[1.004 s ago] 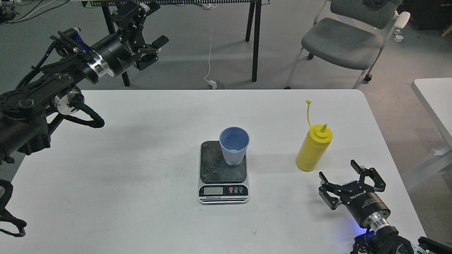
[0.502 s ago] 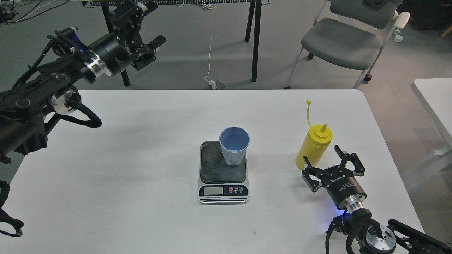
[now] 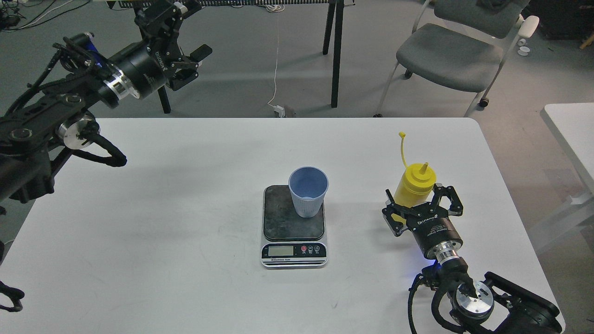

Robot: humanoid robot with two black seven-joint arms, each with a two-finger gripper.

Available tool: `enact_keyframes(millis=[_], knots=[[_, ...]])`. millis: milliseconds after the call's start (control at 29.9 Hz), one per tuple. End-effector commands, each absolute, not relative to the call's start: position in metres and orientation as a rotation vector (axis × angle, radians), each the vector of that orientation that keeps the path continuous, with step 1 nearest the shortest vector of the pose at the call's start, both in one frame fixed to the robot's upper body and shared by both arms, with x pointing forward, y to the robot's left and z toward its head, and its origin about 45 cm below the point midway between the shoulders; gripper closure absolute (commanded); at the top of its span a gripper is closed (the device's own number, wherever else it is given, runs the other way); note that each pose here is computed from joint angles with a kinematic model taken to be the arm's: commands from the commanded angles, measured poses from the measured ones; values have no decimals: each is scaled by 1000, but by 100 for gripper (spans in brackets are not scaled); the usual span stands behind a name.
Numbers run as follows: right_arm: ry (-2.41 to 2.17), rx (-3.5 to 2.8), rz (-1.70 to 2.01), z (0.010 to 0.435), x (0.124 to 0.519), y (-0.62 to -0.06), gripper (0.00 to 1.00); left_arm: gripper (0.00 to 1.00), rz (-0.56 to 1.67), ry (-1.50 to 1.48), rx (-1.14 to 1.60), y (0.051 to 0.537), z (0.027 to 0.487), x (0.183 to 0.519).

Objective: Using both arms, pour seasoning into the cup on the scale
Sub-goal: 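Reach the right gripper to the yellow squeeze bottle and grasp it, then lift the yellow bottle and tip it nozzle-down above the cup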

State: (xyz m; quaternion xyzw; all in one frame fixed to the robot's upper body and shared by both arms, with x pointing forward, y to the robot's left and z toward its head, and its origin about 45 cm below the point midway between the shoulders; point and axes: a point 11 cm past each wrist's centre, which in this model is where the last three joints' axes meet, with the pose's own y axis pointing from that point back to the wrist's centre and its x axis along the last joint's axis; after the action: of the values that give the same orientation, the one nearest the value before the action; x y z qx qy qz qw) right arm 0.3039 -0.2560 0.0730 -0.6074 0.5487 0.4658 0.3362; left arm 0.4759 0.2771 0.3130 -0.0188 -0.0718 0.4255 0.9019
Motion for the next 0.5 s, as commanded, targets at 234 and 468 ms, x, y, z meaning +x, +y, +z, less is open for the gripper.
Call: enact_keyframes(millis=[234,468], knots=[[1396,-1907,1031,89,308,-243,50,1,880,-149,-38,277,313,476],[1288,-2091,933,112,311,-224,57,1,880,-148,-37,278,312,476]])
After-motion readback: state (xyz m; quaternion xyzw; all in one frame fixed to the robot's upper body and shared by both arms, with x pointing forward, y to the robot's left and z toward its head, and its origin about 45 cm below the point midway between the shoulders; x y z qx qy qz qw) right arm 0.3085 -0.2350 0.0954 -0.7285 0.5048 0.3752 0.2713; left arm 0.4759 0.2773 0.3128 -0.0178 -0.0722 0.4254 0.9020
